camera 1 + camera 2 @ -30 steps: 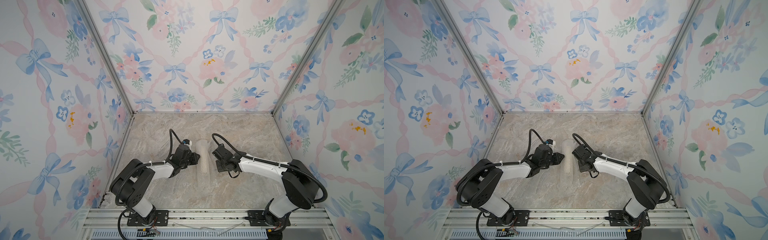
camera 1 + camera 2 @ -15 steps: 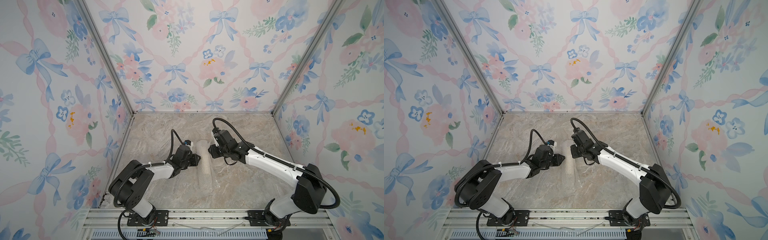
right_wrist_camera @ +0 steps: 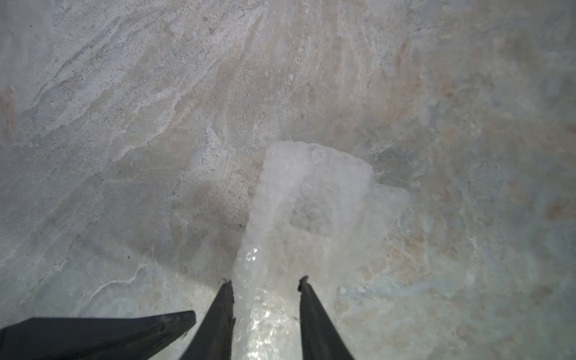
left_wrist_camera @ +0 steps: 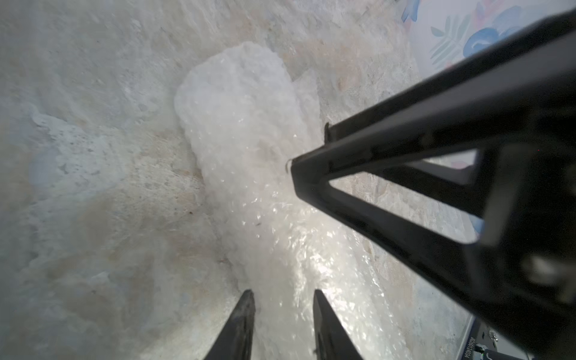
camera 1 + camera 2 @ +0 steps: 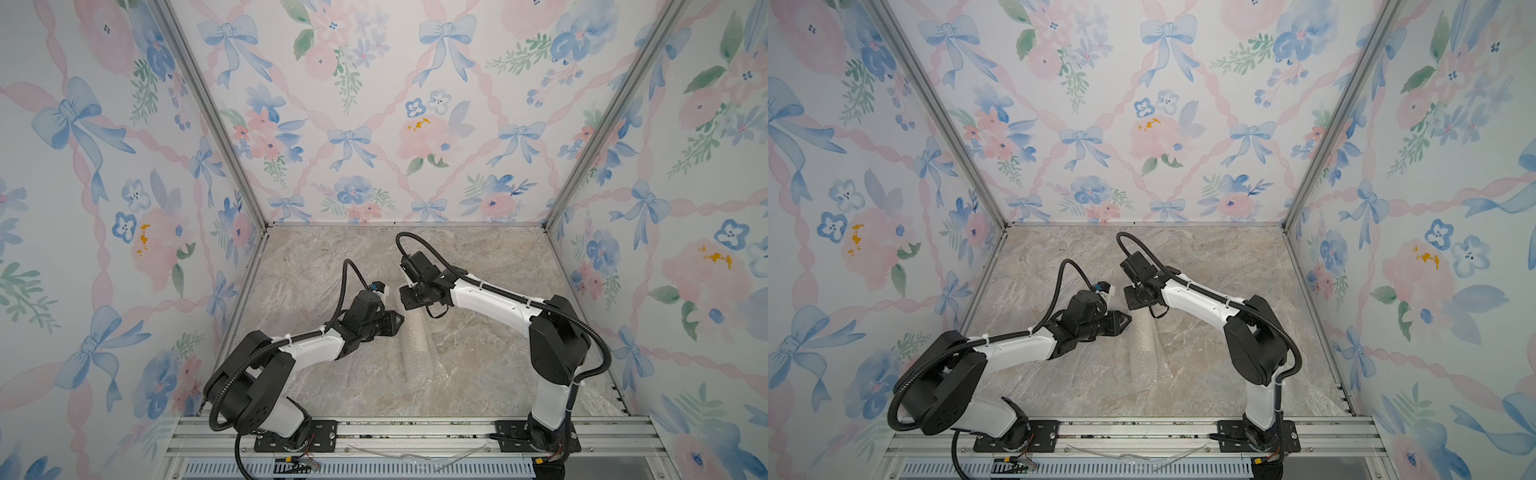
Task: Unwrap the vase from the bubble wrap
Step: Unwrap the bubble wrap at the center of the board.
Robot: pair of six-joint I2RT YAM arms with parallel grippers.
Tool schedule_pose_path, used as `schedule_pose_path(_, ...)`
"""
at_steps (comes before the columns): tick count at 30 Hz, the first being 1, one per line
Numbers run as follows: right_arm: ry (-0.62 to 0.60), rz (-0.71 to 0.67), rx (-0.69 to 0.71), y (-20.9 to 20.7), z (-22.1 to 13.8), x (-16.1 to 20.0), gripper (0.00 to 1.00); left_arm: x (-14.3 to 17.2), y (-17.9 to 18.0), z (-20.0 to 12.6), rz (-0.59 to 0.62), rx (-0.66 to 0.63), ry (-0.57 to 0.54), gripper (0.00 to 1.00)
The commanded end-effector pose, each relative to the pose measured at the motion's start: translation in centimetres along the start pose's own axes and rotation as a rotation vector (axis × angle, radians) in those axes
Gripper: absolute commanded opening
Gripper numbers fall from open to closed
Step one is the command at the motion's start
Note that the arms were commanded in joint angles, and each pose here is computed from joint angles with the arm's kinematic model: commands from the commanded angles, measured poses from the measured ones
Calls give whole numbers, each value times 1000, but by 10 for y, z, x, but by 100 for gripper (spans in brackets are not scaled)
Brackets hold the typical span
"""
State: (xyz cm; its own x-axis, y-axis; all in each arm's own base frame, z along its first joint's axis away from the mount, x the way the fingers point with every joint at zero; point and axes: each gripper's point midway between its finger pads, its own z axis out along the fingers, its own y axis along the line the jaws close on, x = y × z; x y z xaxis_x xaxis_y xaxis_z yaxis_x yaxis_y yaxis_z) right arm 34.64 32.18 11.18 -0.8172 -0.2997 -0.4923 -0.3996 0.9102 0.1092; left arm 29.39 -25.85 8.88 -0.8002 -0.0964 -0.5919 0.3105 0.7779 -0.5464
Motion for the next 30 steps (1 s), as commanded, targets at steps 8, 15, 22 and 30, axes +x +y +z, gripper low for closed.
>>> schedule_pose_path(8,27,-76,50,10,-3,1,39,10,47,-34,-48,-177,-32,35)
schedule_pose_path(15,70,-86,102,6,8,1,27,9,48,-35,-50,-173,-34,35)
schedule_pose_path(22,86,-76,117,4,15,3,18,10,44,-32,-54,-152,-27,35)
schedule_pose_path(30,93,-56,102,-1,17,7,10,7,21,-21,-30,-94,-12,35)
